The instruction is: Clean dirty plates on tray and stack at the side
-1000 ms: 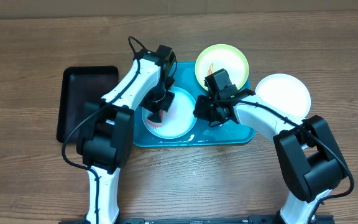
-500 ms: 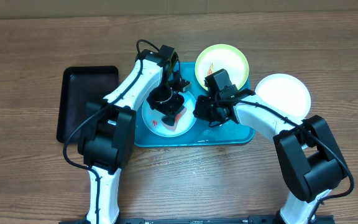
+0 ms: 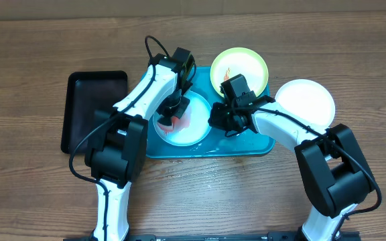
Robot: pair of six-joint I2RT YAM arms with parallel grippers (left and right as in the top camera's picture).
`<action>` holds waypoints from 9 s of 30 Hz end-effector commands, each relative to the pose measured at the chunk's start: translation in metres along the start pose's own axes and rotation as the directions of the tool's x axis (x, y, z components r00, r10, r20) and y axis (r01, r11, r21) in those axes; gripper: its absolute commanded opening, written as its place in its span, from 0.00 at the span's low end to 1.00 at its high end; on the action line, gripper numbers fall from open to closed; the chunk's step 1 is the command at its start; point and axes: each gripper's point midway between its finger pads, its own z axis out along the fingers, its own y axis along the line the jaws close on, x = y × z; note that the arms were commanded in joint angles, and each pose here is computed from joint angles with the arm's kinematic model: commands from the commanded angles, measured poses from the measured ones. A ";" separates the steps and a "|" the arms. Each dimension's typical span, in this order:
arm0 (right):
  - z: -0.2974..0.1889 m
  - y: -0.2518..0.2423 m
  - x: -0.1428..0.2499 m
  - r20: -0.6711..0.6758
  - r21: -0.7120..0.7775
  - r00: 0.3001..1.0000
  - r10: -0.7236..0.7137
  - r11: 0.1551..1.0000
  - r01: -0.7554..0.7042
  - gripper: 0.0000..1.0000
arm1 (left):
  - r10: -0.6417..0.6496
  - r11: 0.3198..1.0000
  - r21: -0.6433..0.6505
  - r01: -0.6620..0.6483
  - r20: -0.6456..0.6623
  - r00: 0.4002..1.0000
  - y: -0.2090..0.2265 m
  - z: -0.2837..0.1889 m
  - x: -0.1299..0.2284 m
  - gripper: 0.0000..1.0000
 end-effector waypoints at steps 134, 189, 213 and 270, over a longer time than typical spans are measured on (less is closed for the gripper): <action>0.009 -0.007 0.006 -0.019 0.028 1.000 0.006 1.000 -0.006 0.05 | -0.375 0.897 -0.149 0.415 0.238 0.896 0.049 -0.061 -0.045 0.04; -0.202 0.013 -0.009 0.485 0.757 0.679 -0.551 0.653 -0.011 0.04 | -0.422 0.904 0.119 0.411 0.092 0.902 0.045 -0.113 -0.026 0.04; -0.270 0.066 0.009 0.556 0.831 0.305 -0.773 0.524 -0.189 0.04 | -0.422 0.904 0.119 0.411 0.091 0.902 0.045 -0.113 -0.026 0.04; -0.010 0.015 0.010 0.044 -0.023 0.967 -0.250 0.968 0.251 0.23 | -0.422 0.904 0.121 0.411 0.090 0.902 0.044 -0.113 -0.026 0.04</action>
